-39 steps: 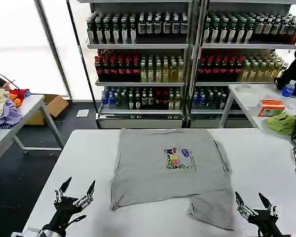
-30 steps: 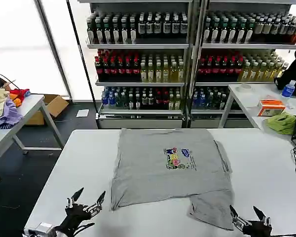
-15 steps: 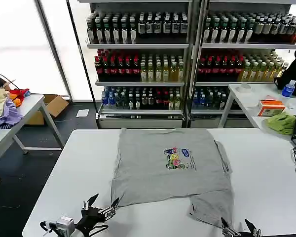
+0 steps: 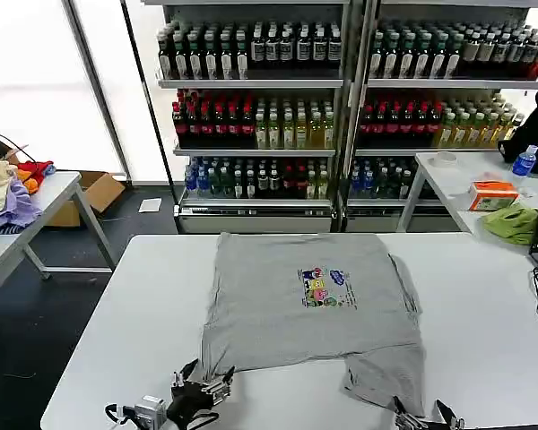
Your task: Fold and organize the clothes.
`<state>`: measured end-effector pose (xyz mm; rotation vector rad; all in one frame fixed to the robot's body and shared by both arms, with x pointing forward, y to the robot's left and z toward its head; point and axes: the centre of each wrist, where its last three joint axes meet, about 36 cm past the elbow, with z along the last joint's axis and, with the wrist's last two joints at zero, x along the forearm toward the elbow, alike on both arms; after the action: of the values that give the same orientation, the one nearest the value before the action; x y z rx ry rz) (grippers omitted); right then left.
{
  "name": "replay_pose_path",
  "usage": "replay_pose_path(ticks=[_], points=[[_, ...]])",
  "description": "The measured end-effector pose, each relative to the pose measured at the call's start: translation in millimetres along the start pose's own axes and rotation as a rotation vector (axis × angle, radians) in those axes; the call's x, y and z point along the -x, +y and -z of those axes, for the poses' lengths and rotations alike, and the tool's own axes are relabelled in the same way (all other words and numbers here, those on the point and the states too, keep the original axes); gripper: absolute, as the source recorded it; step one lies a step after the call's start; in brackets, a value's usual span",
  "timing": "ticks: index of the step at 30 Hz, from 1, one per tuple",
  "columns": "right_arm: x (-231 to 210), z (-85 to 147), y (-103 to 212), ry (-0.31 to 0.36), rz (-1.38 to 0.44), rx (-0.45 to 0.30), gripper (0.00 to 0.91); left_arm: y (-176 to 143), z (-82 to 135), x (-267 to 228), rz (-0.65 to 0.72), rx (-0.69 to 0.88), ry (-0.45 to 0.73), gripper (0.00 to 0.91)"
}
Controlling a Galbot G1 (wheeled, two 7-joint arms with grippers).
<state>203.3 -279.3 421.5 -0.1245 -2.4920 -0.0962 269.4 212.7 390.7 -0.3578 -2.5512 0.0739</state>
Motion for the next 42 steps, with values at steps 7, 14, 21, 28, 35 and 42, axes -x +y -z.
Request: replay_pose_path(ticks=[7,14,21,28,35,42], points=[[3,-4,2,-0.004,0.002,0.006,0.000,-2,-7,6,0.011,-0.004,-0.001,0.282],[3,-8,3,-0.001,0.004,0.015,0.000,-1,-12,6,0.017,-0.002,0.006,0.141],[3,-12,7,0.002,0.014,0.025,0.000,-1,-22,4,0.023,-0.004,0.020,0.111],[-1,-13,7,-0.008,0.028,0.030,0.000,0,-25,4,0.023,-0.013,0.016,0.010],[-9,-9,5,-0.043,0.054,0.046,0.000,2,-24,0,0.025,-0.015,0.003,0.010],[-29,-1,8,-0.095,0.072,0.063,0.000,1,-18,-13,0.038,-0.019,-0.013,0.010]])
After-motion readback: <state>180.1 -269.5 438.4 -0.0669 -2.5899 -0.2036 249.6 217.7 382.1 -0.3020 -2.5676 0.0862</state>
